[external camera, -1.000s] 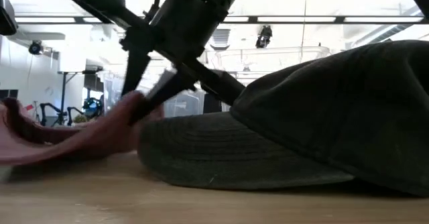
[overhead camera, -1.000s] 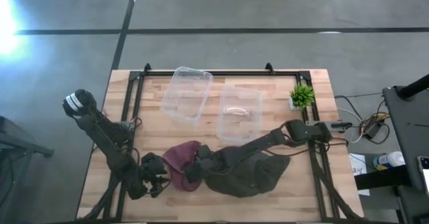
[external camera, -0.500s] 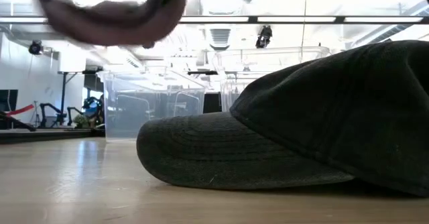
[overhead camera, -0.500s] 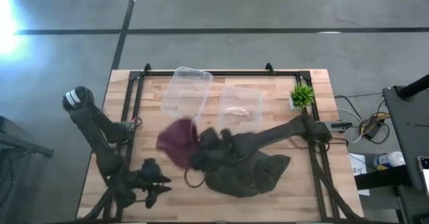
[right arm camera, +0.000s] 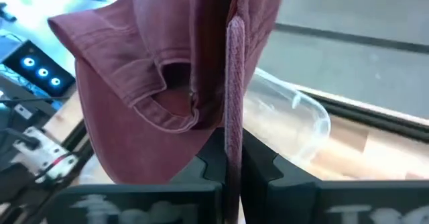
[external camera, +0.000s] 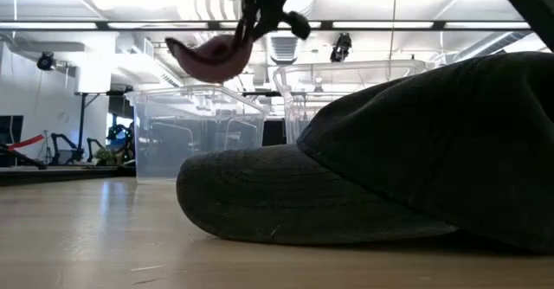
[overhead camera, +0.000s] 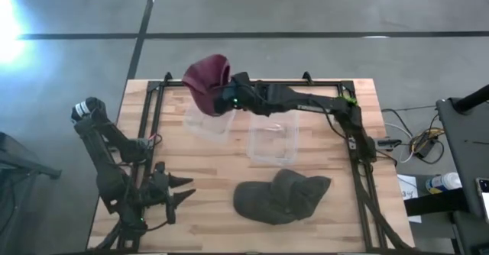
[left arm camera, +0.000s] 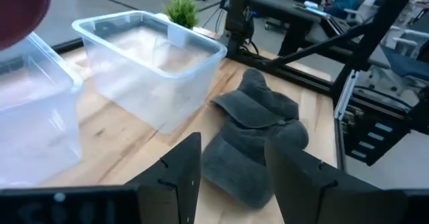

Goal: Pick & Place hat
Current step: Put the red cap into the left transparent bin, then put the left black cap into the right transparent bin

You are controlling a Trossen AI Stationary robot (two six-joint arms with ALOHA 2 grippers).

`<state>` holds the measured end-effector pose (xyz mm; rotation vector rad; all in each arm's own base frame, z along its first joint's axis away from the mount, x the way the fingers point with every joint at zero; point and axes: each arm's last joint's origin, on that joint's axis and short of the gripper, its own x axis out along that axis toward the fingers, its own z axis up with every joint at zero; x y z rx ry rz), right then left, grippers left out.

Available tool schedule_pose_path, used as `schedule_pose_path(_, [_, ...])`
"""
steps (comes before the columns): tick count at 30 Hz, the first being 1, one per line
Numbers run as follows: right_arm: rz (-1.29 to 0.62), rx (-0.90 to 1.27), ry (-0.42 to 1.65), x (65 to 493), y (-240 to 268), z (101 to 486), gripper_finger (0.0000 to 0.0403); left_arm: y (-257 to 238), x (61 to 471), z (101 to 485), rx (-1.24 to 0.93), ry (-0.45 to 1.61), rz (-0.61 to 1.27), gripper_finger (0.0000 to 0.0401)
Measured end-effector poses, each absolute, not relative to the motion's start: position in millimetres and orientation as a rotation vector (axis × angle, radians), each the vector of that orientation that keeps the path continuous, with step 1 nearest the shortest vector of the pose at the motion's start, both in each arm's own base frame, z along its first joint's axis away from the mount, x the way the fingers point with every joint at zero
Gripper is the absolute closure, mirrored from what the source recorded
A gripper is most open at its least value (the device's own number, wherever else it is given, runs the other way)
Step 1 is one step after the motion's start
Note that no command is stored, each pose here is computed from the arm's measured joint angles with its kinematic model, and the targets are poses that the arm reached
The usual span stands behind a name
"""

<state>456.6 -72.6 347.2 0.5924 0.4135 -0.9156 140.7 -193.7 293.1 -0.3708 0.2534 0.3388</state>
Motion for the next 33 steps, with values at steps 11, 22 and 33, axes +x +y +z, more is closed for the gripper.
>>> schedule_pose_path(11, [-0.914, 0.789, 0.619, 463, -85, 307, 0.0368, -191, 140, 288, -0.372, 0.264, 0.356, 0.0243])
schedule_pose_path(22, [-0.906, 0.61, 0.533, 451, -51, 344, 0.0246, -189, 141, 288, -0.365, 0.264, 0.37, 0.0243])
schedule_pose_path(33, [-0.715, 0.505, 1.067, 368, 62, 363, 0.0215, -177, 156, 279, -0.485, 0.283, 0.447, 0.0243])
